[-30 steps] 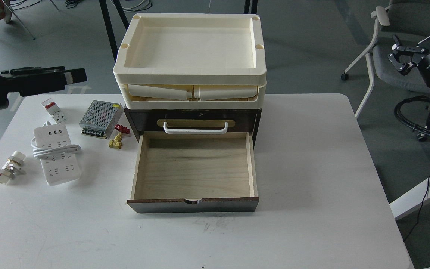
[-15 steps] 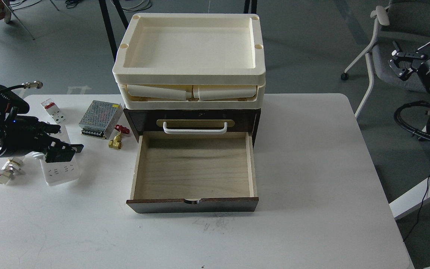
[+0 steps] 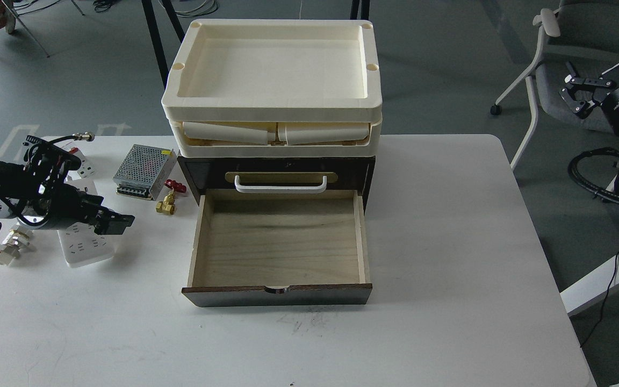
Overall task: Put charging cable into cabinet
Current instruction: 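Close the left gripper on the white power strip and its coiled cable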
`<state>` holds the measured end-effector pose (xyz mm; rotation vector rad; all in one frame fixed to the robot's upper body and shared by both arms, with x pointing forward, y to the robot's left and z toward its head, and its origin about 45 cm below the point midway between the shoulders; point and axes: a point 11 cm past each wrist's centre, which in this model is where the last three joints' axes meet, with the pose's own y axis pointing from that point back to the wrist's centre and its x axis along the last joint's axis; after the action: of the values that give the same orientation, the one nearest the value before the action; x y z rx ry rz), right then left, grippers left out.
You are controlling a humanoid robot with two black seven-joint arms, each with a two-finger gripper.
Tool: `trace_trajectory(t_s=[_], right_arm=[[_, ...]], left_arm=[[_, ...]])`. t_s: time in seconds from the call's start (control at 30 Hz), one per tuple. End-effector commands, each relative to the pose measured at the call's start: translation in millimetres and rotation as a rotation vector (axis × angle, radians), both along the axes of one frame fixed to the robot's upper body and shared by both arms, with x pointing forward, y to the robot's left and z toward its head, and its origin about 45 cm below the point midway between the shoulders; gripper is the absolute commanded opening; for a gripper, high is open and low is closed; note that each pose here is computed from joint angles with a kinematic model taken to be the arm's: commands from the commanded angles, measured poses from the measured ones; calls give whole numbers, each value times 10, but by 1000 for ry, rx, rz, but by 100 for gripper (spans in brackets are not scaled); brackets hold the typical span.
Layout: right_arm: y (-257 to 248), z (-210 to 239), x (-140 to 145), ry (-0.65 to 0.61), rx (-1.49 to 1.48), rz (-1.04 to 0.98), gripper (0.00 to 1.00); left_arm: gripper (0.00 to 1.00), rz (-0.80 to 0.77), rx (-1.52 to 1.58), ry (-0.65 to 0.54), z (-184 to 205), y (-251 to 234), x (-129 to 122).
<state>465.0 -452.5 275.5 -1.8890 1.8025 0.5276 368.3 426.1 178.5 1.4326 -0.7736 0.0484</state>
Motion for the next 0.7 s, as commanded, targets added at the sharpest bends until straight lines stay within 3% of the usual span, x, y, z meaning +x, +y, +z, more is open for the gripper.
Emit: trace_trajectory(t_s=[0.0, 0.2, 0.4, 0.67], right_arm=[[2, -9, -2, 1, 3, 0, 100], [-3, -31, -13, 5, 3, -2, 100], [-7, -36, -16, 6, 4, -3, 100], [-16, -49, -24, 8, 4, -5, 100]], left_arm=[[83, 17, 8, -12, 15, 65, 29], [83, 85, 37, -72, -153, 315, 124], [83, 35, 187, -42, -264, 581, 46], [81, -14, 221, -32, -377, 584, -8]])
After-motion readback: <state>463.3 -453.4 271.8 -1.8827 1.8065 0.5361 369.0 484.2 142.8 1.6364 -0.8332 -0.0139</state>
